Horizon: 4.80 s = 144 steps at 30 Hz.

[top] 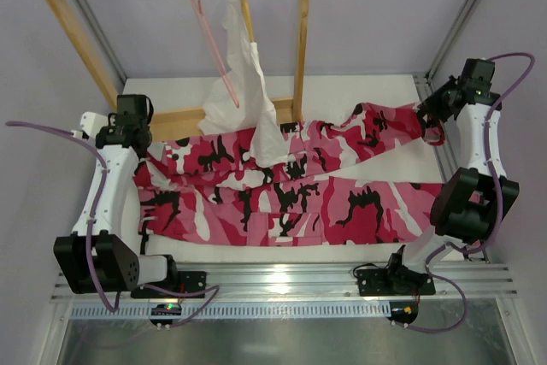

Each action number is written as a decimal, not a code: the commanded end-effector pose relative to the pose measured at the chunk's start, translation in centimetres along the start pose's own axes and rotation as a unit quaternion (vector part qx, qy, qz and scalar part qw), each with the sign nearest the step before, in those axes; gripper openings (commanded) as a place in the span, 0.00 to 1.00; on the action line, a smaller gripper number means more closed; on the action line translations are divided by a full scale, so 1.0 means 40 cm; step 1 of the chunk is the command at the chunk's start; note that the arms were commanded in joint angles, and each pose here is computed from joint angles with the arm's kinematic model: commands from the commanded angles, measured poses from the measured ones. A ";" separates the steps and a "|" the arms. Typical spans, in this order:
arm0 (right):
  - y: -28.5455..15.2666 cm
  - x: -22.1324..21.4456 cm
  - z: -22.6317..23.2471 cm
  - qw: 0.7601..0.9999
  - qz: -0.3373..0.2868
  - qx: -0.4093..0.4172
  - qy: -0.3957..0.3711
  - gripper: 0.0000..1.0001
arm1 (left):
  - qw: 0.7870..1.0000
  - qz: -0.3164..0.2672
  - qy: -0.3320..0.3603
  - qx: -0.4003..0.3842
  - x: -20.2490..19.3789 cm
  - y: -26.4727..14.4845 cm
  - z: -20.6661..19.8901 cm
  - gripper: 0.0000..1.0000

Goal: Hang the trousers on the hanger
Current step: Fold the trousers

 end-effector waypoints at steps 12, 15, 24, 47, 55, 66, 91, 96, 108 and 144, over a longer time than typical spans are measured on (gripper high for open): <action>-0.190 0.185 0.027 0.994 -0.112 -0.018 -0.008 0.04 | 0.994 -0.047 -0.058 -0.080 0.217 -0.031 -0.085 0.01; -0.206 0.195 -0.021 0.992 -0.122 -0.029 0.011 0.04 | 0.994 -0.041 -0.058 -0.079 0.231 -0.019 -0.085 0.01; -0.243 0.207 -0.074 0.988 -0.144 -0.051 0.013 0.04 | 0.994 -0.015 -0.026 -0.105 0.240 -0.016 -0.091 0.00; -0.184 0.132 -0.292 0.973 -0.164 -0.107 0.119 0.04 | 0.995 0.016 -0.068 -0.073 0.278 0.018 0.094 0.00; -0.196 0.059 -0.363 0.963 -0.165 -0.144 0.159 0.04 | 0.996 0.019 -0.083 -0.041 0.256 0.030 0.186 0.01; -0.210 -0.040 -0.452 0.951 -0.149 -0.179 0.204 0.04 | 0.991 0.043 -0.121 0.042 0.207 0.066 0.332 0.00; -0.265 -0.099 -0.354 0.971 -0.130 -0.094 0.178 0.61 | 0.991 0.066 -0.118 0.015 0.186 0.003 0.334 0.55; -0.174 -0.160 -0.143 0.998 -0.051 -0.031 0.026 0.62 | 0.990 0.107 -0.091 0.025 0.162 0.046 0.333 0.54; -0.020 -0.360 -0.310 0.985 0.054 -0.150 0.059 0.56 | 0.979 0.147 -0.060 0.130 0.106 0.195 0.407 0.57; 0.025 -0.438 -0.359 0.974 0.048 -0.206 0.079 0.51 | 0.959 0.072 0.028 0.274 0.118 0.288 0.441 0.55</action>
Point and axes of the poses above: each gripper's point midway between its finger pads, its own y axis out along the fingers, its own z axis along the line the jaws close on, x = y × z, the point moved 4 cm from there along -y, back along the fingers, and after that the axes turned 9 degrees about -y, right-handed, at the moved point
